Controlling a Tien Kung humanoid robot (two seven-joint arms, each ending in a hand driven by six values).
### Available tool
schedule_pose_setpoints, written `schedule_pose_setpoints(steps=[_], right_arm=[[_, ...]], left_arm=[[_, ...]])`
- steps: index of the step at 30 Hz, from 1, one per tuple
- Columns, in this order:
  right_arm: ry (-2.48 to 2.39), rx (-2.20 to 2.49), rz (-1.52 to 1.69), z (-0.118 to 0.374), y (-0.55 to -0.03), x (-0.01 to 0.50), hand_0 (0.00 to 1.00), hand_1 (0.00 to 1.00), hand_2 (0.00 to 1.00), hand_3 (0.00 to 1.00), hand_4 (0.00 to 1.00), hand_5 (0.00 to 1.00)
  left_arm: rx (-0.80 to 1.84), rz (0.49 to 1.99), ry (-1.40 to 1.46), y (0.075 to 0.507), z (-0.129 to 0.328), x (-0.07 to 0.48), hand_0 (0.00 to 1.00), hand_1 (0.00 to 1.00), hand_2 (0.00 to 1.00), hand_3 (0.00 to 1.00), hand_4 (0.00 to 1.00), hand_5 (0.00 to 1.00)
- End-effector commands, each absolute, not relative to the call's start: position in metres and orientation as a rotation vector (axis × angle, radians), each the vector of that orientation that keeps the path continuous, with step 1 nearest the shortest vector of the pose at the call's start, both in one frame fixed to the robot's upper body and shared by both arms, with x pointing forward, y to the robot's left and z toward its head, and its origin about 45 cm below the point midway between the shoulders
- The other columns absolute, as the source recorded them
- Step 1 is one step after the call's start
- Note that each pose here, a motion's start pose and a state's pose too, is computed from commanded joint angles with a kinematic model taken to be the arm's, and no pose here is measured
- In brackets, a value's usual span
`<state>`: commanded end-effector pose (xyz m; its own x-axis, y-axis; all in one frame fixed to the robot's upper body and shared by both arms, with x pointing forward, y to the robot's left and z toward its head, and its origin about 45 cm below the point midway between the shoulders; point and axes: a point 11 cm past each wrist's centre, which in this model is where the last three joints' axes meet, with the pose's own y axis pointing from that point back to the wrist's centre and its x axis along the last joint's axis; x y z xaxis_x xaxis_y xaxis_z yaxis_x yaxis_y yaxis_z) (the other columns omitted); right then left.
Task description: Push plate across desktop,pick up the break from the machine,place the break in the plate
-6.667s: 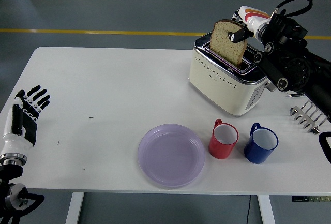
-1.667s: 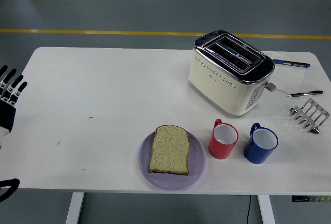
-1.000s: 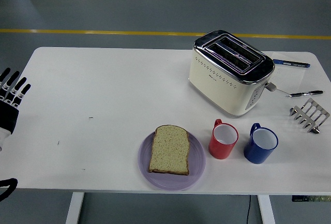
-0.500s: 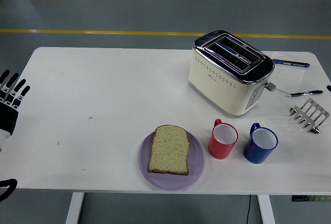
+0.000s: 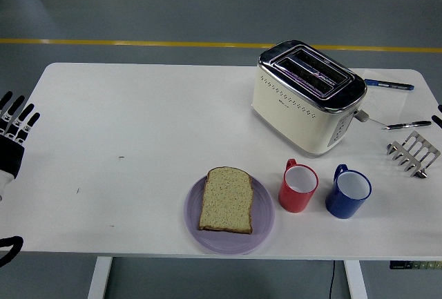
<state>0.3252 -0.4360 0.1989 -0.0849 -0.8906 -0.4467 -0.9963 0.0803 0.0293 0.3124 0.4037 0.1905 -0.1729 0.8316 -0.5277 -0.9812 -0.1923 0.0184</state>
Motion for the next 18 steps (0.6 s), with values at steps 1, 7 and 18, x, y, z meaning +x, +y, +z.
schedule_pose_setpoints(steps=[1, 7, 18], right_arm=[[2.051, -1.879, 0.475, 0.1989, -0.4361, 0.3254, 0.866, 0.820, 0.876, 0.855, 0.598, 0.706], [2.056, -1.865, 0.482, 0.1975, -0.4375, 0.3252, 0.870, 0.822, 0.881, 0.853, 0.604, 0.713], [2.059, -1.841, 0.496, 0.1959, -0.4387, 0.3249, 0.864, 0.817, 0.873, 0.846, 0.609, 0.742]], left_arm=[[-0.477, 1.719, 0.419, 0.4038, 0.1905, 0.3125, 0.813, 0.794, 0.801, 0.766, 0.552, 0.998], [-0.475, 1.717, 0.418, 0.4035, 0.1907, 0.3128, 0.812, 0.794, 0.801, 0.764, 0.552, 0.998], [-0.471, 1.715, 0.417, 0.4039, 0.1911, 0.3136, 0.812, 0.793, 0.799, 0.762, 0.552, 0.998]])
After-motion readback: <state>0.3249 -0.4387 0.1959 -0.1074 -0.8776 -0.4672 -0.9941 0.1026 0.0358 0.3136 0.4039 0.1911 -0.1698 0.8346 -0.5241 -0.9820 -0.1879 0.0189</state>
